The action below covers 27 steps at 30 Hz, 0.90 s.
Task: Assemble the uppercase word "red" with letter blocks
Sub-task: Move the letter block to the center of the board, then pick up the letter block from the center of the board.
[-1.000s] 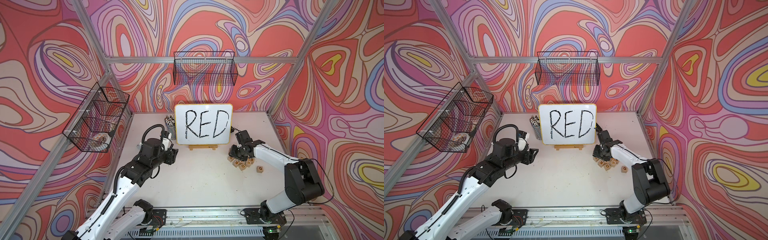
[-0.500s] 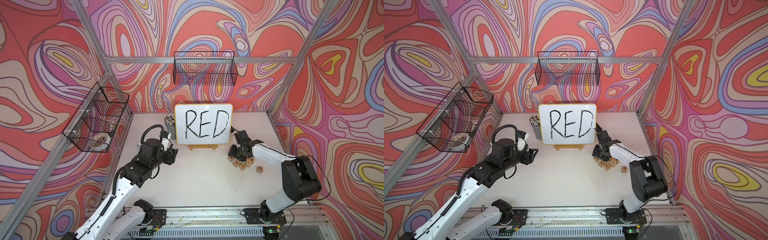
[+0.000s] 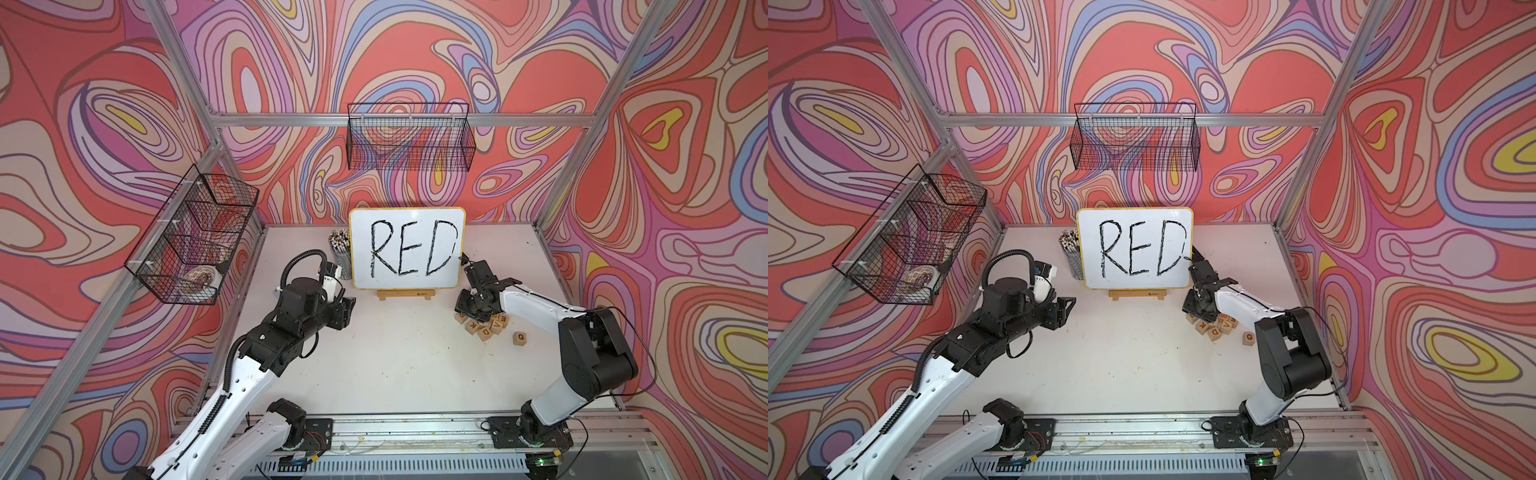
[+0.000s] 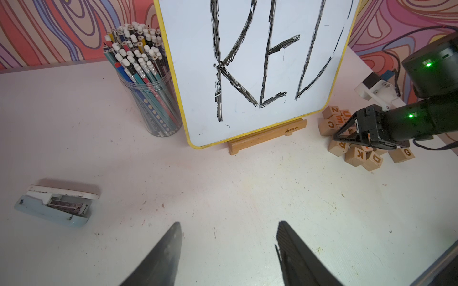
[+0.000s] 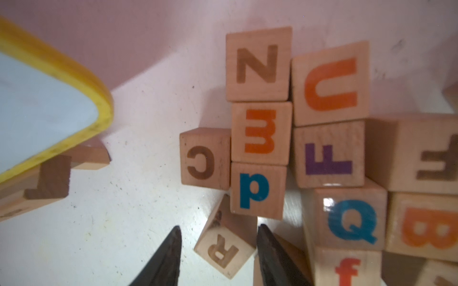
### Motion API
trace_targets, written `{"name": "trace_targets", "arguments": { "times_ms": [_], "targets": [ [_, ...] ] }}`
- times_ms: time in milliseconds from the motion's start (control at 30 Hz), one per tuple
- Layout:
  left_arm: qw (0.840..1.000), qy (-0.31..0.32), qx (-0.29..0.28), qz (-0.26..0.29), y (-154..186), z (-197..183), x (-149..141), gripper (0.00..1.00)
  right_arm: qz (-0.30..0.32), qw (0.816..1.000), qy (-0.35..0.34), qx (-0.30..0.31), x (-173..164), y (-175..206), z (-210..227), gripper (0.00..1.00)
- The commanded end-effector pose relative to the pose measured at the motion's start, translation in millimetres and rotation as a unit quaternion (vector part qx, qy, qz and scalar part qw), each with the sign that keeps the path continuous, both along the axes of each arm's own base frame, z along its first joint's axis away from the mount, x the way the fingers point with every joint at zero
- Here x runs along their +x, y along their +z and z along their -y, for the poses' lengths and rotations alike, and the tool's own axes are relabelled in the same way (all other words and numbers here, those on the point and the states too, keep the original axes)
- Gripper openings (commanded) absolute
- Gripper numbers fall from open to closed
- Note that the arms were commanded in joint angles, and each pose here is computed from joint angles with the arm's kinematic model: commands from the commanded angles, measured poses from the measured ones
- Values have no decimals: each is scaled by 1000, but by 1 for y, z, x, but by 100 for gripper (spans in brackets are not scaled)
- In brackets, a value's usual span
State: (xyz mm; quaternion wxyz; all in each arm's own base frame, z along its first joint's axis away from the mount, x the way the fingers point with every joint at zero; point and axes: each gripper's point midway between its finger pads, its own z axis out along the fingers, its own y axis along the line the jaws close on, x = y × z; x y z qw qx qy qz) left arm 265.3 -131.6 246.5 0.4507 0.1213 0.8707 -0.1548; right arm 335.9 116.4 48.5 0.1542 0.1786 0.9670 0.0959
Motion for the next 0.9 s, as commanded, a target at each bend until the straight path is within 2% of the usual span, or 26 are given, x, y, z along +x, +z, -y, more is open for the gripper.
{"name": "trace_targets", "arguments": {
  "times_ms": [0,867],
  "targets": [
    [1000,-4,6,-2,-3,-1,-3,64,-1,1000,-4,-19,-6,7,4,51],
    [1000,1,3,9,2,-4,-5,64,-17,999,-30,-14,-8,-9,-7,51]
  ]
}}
